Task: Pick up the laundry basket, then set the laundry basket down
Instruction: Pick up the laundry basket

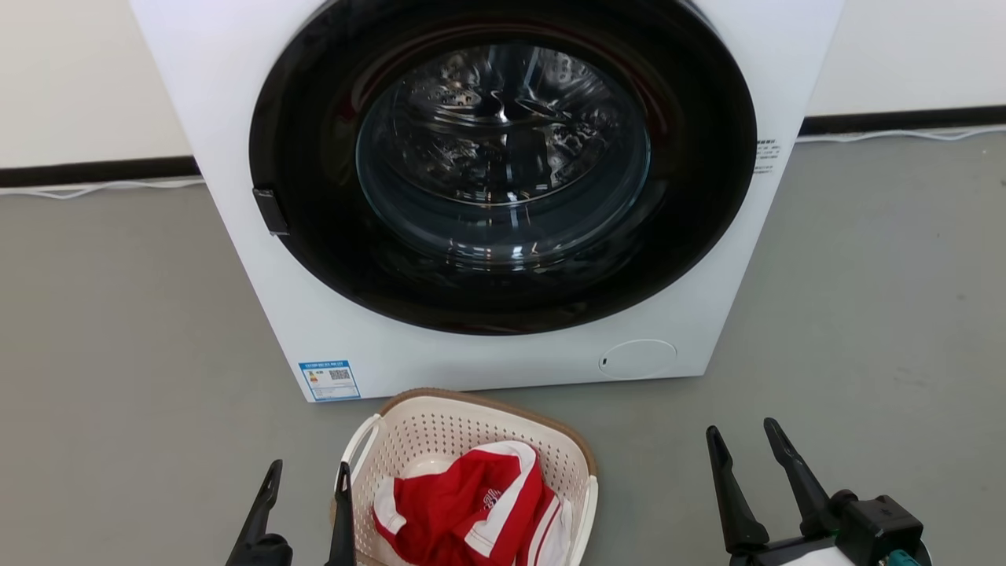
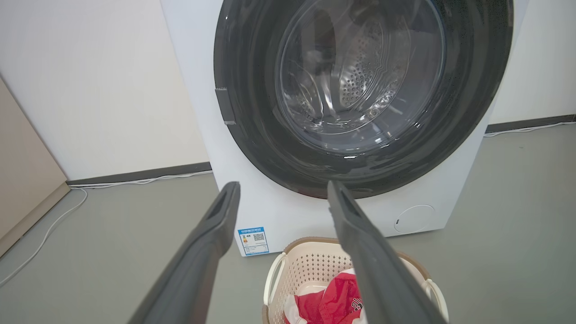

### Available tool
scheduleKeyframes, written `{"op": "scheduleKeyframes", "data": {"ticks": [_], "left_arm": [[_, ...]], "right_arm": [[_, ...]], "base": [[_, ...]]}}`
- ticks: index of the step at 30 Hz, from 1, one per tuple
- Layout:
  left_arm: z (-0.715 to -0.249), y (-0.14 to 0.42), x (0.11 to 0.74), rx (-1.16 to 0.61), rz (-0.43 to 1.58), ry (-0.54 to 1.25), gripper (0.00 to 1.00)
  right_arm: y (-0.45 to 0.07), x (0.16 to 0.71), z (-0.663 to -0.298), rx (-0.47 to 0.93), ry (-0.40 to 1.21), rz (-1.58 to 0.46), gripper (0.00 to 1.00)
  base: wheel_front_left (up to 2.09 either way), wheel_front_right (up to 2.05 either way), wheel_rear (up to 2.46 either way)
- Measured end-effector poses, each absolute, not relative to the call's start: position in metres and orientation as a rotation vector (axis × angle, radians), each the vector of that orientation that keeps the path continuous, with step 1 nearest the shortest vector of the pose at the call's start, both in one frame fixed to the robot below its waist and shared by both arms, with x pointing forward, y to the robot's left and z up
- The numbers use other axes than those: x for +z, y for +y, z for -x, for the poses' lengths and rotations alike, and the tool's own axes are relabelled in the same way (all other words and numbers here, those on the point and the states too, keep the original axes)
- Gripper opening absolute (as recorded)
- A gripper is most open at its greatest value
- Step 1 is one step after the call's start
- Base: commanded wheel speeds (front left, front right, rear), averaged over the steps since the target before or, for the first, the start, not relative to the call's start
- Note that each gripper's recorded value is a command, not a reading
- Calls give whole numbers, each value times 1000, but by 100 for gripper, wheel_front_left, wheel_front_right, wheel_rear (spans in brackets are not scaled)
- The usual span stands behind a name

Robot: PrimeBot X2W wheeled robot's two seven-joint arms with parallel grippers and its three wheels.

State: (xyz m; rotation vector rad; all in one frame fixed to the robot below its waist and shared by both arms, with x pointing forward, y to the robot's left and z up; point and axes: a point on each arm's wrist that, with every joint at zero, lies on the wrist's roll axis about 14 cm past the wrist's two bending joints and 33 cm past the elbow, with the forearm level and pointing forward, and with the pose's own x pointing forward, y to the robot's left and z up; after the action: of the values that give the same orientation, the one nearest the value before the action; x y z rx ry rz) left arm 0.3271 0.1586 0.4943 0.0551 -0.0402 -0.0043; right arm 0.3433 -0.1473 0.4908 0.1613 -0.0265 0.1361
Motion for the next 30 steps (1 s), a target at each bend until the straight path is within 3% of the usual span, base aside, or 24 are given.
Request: {"op": "scheduleKeyframes", "data": {"ticks": [9, 20, 30], "left_arm": [[-340, 158, 471, -13, -42, 36, 100], [-400, 156, 436, -11, -24, 116, 100], [-453, 156, 368, -35, -24, 264, 100]], "right_arm": [[-151, 474, -354, 121, 27, -168, 100], [-163, 452, -414, 87, 64, -160, 100], [-160, 420, -468, 95, 96, -160, 100]], "base": [[0, 0, 0], [0, 0, 0], [0, 0, 0]]}}
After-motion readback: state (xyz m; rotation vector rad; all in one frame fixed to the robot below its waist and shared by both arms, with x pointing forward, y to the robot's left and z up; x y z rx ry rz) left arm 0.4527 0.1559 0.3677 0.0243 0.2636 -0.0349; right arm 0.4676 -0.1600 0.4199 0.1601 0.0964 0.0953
